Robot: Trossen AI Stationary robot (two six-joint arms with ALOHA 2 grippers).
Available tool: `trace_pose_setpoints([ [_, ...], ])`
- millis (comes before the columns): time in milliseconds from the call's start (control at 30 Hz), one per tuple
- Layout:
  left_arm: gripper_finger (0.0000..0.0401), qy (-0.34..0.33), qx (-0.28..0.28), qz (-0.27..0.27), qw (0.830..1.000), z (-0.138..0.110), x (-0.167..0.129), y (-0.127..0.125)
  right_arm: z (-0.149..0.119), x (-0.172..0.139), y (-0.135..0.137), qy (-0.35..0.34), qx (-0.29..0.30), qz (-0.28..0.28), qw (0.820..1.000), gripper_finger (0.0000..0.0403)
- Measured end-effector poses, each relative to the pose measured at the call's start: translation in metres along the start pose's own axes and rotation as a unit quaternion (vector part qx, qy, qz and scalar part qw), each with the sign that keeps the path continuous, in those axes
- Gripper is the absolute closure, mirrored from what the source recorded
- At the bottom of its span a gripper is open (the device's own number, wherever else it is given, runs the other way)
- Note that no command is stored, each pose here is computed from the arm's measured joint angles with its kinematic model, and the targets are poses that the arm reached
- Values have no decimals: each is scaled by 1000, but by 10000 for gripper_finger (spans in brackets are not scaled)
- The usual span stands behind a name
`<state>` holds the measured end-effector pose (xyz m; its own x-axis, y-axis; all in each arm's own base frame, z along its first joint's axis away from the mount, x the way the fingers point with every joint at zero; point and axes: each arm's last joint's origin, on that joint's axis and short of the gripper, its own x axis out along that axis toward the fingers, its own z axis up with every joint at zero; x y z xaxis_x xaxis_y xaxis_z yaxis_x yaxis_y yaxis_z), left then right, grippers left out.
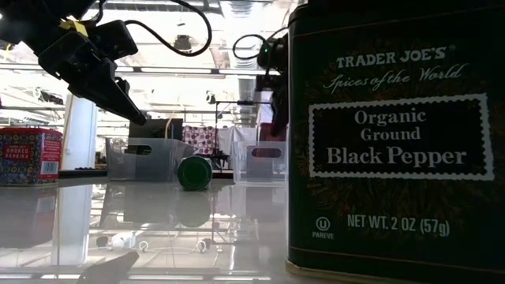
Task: Sort spices by type
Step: Put the red seasoning can into the transparent bin
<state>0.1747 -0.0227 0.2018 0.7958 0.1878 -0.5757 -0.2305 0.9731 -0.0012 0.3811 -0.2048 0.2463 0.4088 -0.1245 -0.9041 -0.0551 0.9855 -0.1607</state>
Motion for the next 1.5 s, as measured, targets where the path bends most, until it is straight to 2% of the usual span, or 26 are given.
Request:
trace_pose_setpoints([
  [133,197,0,0,0,1000,0,0,0,0,18,0,7,-10,8,1000,162],
  [300,197,0,2,1,1000,0,0,0,0,26,-1,5,-21,8,1000,162],
  [567,197,1,6,2,1000,0,0,0,0,26,0,9,-34,12,999,152],
  [900,197,1,6,2,1000,0,0,0,7,27,15,12,-47,24,999,147],
  [1500,197,1,10,2,1000,0,0,0,8,27,11,0,-45,14,999,145],
])
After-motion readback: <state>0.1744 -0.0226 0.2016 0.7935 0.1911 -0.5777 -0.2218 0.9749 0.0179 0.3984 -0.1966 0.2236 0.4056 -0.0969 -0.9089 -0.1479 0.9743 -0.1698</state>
